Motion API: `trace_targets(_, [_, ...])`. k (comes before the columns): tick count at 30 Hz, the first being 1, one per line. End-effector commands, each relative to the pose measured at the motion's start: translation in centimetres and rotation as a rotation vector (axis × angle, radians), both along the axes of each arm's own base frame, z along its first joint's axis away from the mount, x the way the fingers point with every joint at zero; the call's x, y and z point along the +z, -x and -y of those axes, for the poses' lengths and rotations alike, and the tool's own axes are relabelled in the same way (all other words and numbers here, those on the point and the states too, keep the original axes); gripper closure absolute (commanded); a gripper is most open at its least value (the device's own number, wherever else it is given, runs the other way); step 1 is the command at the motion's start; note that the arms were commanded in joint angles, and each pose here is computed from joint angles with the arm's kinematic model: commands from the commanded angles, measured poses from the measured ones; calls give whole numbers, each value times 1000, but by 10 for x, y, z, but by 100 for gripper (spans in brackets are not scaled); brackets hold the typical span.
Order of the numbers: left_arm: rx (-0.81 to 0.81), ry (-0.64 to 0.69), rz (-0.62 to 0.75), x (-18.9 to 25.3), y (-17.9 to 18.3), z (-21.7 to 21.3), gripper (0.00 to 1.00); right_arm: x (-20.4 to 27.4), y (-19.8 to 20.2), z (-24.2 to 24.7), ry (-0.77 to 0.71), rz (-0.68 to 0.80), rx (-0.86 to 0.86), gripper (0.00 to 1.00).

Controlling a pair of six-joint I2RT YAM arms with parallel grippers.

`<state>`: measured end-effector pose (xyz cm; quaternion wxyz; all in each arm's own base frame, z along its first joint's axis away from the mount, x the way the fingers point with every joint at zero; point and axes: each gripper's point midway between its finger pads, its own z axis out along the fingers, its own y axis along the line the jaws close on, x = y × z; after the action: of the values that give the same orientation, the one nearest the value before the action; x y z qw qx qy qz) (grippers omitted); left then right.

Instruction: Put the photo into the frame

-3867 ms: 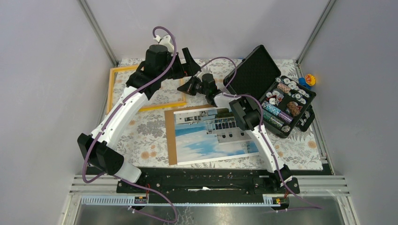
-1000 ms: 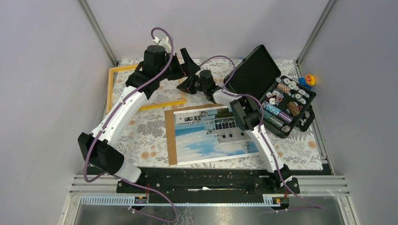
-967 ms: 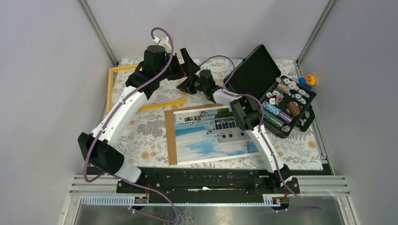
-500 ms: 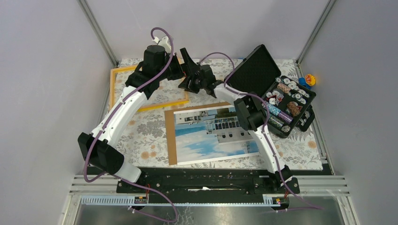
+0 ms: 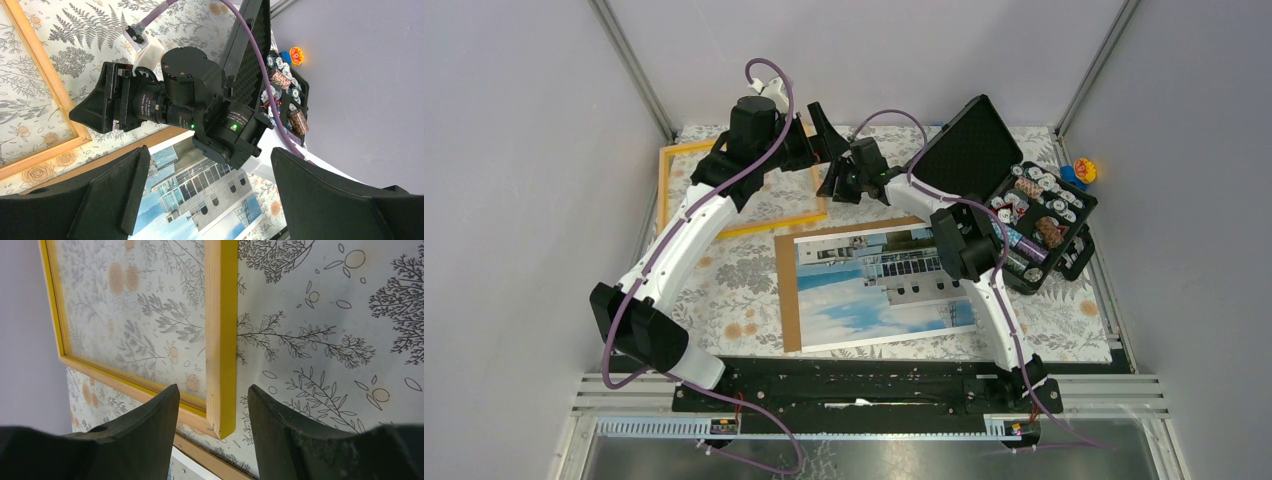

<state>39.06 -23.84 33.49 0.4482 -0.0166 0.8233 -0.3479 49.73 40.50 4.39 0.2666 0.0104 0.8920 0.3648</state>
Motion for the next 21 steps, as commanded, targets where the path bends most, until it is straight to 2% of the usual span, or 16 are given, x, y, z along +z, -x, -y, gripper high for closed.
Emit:
trace_targets(1, [-2,40,77,24,-1,-1,1,23,-10,5,16,54,-26,41])
trace_targets(12, [2,40,76,24,0,-1,1,-15,-6,0,197,64,-75,44])
trace_targets(21, [29,24,93,26,-2,-7,1,-31,6,-8,228,41,-45,40])
